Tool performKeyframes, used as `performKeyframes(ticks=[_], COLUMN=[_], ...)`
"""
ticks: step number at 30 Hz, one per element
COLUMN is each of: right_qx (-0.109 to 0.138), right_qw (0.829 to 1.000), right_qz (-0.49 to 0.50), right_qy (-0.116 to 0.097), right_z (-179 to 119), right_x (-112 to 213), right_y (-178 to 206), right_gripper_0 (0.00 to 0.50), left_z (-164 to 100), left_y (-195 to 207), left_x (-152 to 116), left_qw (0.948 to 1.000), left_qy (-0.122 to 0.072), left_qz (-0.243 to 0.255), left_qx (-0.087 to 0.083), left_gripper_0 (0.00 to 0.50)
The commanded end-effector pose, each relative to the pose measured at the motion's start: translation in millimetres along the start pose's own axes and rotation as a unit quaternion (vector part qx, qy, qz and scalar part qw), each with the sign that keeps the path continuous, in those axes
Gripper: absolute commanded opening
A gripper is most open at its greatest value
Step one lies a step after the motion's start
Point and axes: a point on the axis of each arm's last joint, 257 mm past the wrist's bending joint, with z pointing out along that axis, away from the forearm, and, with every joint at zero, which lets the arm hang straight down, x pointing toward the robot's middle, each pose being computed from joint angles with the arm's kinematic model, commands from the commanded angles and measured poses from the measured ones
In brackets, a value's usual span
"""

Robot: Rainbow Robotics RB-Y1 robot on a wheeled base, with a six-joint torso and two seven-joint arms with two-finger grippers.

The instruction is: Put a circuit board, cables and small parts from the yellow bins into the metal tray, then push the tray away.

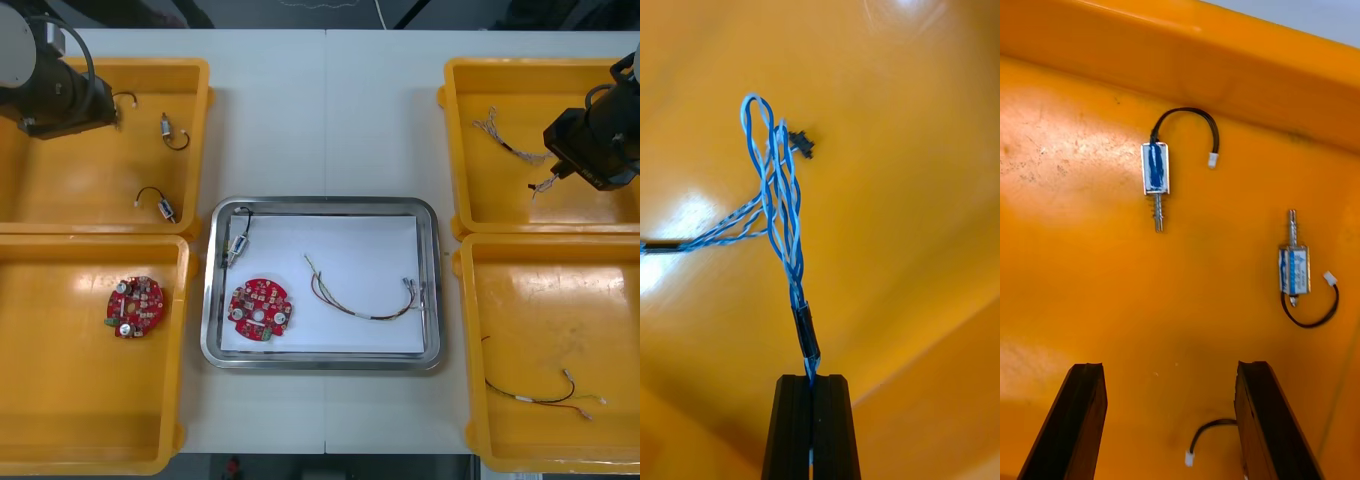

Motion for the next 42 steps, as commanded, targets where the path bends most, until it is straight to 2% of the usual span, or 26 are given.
performKeyframes(ticks=[1, 4, 5, 9, 12, 14, 16, 21, 24, 25, 27, 28, 30, 31, 33, 34, 36, 37, 39, 40, 42], right_qx=[0.0, 0.009, 0.011, -0.009, -0.021, -0.029, -0.041, -0.088, -0.11, -0.111, -0.117, -0.117, -0.119, -0.12, -0.123, -0.124, -0.127, -0.128, -0.123, -0.121, -0.113], right_qw=[0.999, 0.998, 0.996, 0.988, 0.976, 0.959, 0.946, 0.904, 0.86, 0.853, 0.821, 0.812, 0.773, 0.763, 0.722, 0.713, 0.674, 0.666, 0.625, 0.615, 0.577], right_qz=[-0.022, -0.063, -0.082, -0.142, -0.203, -0.265, -0.306, -0.407, -0.49, -0.502, -0.552, -0.564, -0.615, -0.628, -0.676, -0.685, -0.724, -0.732, -0.768, -0.776, -0.806], right_qy=[-0.023, -0.022, -0.028, -0.057, -0.079, -0.096, -0.102, -0.094, -0.09, -0.091, -0.094, -0.095, -0.096, -0.096, -0.086, -0.083, -0.07, -0.068, -0.066, -0.066, -0.063], right_z=[-39, -58, -66, -86, -99, -111, -119, -137, -146, -147, -152, -153, -153, -153, -150, -150, -143, -142, -134, -132, -124], right_x=[-10, -1, 0, -4, 1, 9, 19, 55, 86, 91, 111, 116, 137, 142, 164, 168, 187, 191, 204, 207, 219], right_y=[-2, -3, -3, 12, 27, 41, 51, 77, 91, 92, 99, 100, 105, 105, 106, 106, 106, 107, 109, 109, 110], right_gripper_0=[0.0, 0.0, 0.0, 0.0, 0.0, 0.0, 0.0, 0.0, 0.0, 0.0, 0.0, 0.0, 0.0, 0.0, 0.0, 0.0, 0.0, 0.0, 0.0, 0.0, 0.0], left_z=[-8, 6, 13, 30, 40, 47, 53, 64, 69, 69, 71, 71, 73, 74, 77, 78, 81, 82, 83, 84, 87], left_y=[3, 0, -2, -4, -6, -7, -11, -20, -25, -28, -31, -32, -34, -35, -37, -36, -32, -32, -30, -30, -25], left_x=[-43, -44, -45, -45, -48, -48, -49, -54, -59, -59, -64, -64, -66, -66, -68, -67, -67, -66, -66, -65, -63], left_qw=[0.9985, 0.9978, 0.9975, 0.9966, 0.9957, 0.9949, 0.9942, 0.9913, 0.9881, 0.9873, 0.9842, 0.9834, 0.9807, 0.9799, 0.9771, 0.9768, 0.9757, 0.9757, 0.9753, 0.9753, 0.9758], left_qy=[-0.05, -0.06, -0.064, -0.075, -0.086, -0.092, -0.098, -0.121, -0.139, -0.143, -0.159, -0.162, -0.173, -0.176, -0.187, -0.188, -0.192, -0.192, -0.192, -0.192, -0.189], left_qz=[0.018, 0.024, 0.026, 0.031, 0.03, 0.036, 0.04, 0.042, 0.056, 0.06, 0.07, 0.074, 0.086, 0.089, 0.096, 0.098, 0.101, 0.103, 0.106, 0.108, 0.109], left_qx=[0.009, 0.012, 0.013, 0.014, 0.02, 0.019, 0.021, 0.031, 0.032, 0.034, 0.034, 0.033, 0.031, 0.031, 0.032, 0.031, 0.026, 0.025, 0.023, 0.022, 0.017], left_gripper_0=[0.5, 0.5, 0.5, 0.5, 0.5, 0.5, 0.5, 0.5, 0.5, 0.5, 0.5, 0.5, 0.5, 0.5, 0.5, 0.5, 0.5, 0.5, 0.5, 0.5, 0.5])
